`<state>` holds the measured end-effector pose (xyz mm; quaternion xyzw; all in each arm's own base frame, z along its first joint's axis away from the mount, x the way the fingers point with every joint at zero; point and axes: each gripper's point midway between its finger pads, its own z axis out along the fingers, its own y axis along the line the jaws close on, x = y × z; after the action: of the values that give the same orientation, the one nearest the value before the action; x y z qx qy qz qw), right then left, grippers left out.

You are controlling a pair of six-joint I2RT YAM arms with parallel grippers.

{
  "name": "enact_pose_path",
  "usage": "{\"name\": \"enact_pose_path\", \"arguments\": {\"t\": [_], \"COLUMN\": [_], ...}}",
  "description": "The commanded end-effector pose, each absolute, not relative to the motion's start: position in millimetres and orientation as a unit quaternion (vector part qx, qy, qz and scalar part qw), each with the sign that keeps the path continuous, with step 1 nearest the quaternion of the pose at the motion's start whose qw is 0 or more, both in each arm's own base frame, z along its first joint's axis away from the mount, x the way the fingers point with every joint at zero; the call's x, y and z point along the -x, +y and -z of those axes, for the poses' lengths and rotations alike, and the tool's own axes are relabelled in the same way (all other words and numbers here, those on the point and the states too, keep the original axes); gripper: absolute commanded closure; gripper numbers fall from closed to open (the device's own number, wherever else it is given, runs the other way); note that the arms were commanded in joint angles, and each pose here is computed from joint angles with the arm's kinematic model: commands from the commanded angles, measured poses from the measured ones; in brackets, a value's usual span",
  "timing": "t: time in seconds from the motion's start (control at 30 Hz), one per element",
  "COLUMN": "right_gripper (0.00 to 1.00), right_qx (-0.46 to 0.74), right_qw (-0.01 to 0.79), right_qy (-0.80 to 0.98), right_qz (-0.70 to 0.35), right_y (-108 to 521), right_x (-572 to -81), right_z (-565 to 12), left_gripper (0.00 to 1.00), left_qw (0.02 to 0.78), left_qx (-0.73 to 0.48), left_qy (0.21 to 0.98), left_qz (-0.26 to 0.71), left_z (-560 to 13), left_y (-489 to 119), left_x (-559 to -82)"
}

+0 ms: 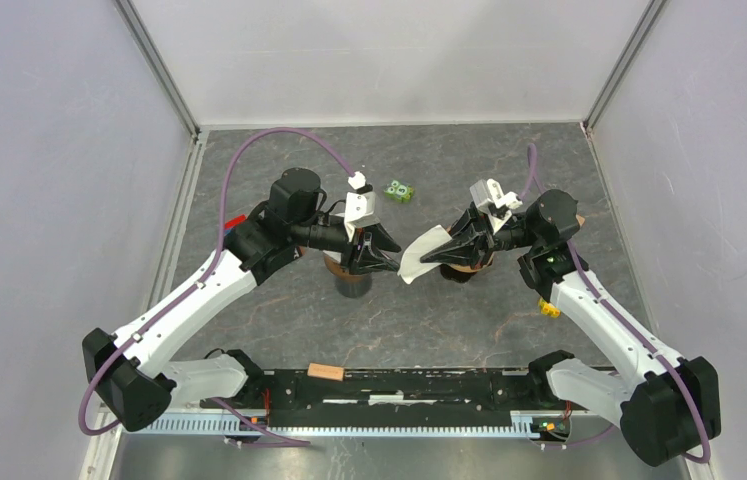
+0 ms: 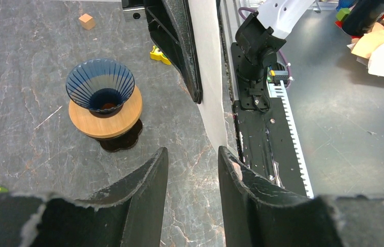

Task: Place the coffee filter in the dripper
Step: Pick up the coffee filter from the coffee filter holder.

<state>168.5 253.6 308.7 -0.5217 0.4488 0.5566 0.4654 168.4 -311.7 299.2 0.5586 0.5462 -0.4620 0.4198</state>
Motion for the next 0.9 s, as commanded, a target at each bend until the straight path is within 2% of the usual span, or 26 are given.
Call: {"name": "enact_pose_path", "arguments": {"t": [0.0, 0.87], "right_gripper": [1.0, 1.0], "right_qx": [0.523, 0.521], "right_qw": [0.478, 0.478], "right_qy": [0.443, 0.447], "right_qz": [-0.549, -0.548], "right_y": [254, 253], "right_x": [-172, -173], "right_z": [-311, -310], "left_gripper": [0.53, 0.53], "left_qw": [0.427, 0.439], "left_qx": [-0.564, -0.565], "left_qy": [0.527, 0.529], "left_qz": [0.471, 0.457], "left_z": [-310, -308], "left_y": [-310, -311], "left_x": [-160, -168]}}
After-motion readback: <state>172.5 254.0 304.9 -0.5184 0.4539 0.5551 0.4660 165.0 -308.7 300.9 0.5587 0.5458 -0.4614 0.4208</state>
